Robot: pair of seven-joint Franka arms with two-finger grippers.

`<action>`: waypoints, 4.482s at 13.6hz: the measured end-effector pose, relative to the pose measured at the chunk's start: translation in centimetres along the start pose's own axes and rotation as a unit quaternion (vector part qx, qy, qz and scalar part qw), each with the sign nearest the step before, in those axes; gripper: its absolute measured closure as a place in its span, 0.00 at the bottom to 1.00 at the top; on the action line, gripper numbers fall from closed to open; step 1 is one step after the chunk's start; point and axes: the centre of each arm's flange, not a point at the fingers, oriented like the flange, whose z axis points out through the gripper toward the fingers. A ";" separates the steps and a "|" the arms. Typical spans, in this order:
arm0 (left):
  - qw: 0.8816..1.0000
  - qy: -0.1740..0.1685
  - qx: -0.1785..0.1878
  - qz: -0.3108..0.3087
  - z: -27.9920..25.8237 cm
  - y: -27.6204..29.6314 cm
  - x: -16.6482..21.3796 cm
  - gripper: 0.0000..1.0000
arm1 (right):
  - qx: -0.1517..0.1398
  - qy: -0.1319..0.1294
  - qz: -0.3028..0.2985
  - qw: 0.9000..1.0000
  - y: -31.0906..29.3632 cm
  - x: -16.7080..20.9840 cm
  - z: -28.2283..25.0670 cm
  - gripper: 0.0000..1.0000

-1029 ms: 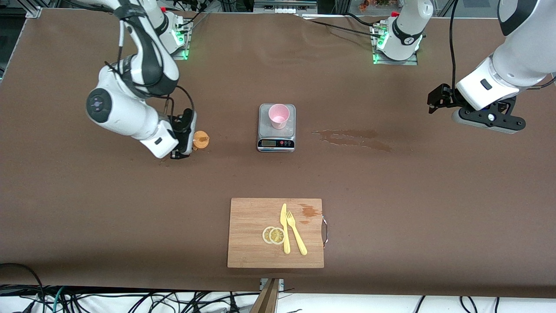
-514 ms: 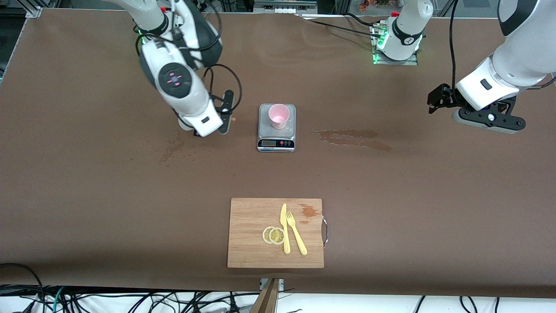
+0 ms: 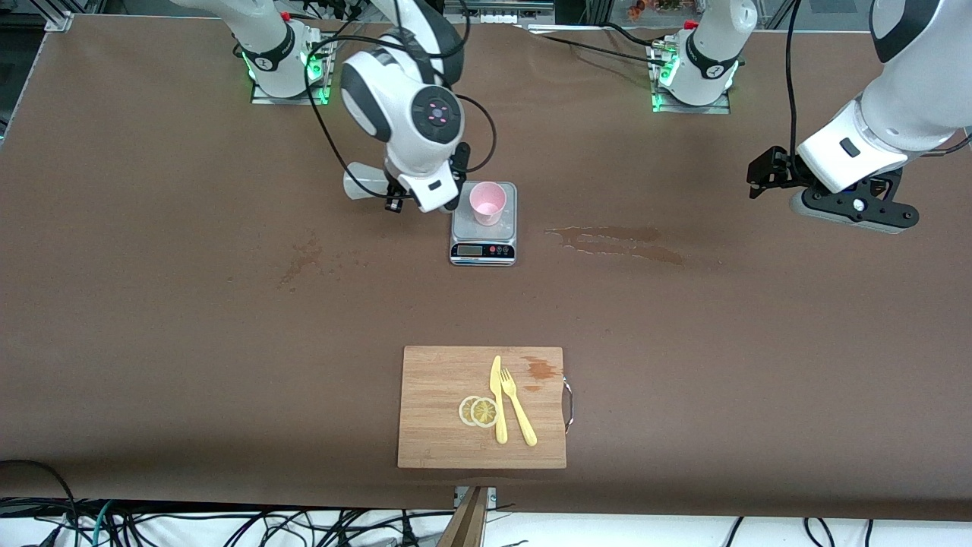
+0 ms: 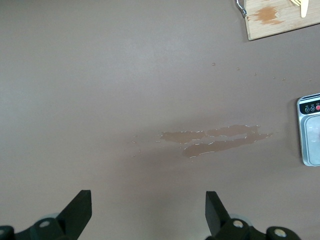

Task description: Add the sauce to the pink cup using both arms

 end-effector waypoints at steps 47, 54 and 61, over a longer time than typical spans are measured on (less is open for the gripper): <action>1.000 0.000 0.000 -0.017 0.0 0.0 0.0 0.00 | 0.084 0.020 0.047 0.995 3.8 2.4 -6.4 0.63; 1.000 0.000 0.000 -0.024 0.0 0.0 0.0 0.00 | 0.135 0.193 0.025 0.972 13.5 -12.1 -9.3 0.63; 1.000 0.001 0.000 -0.027 -0.1 0.7 0.1 0.00 | 0.139 0.367 -0.072 0.917 21.2 -29.6 -1.8 0.63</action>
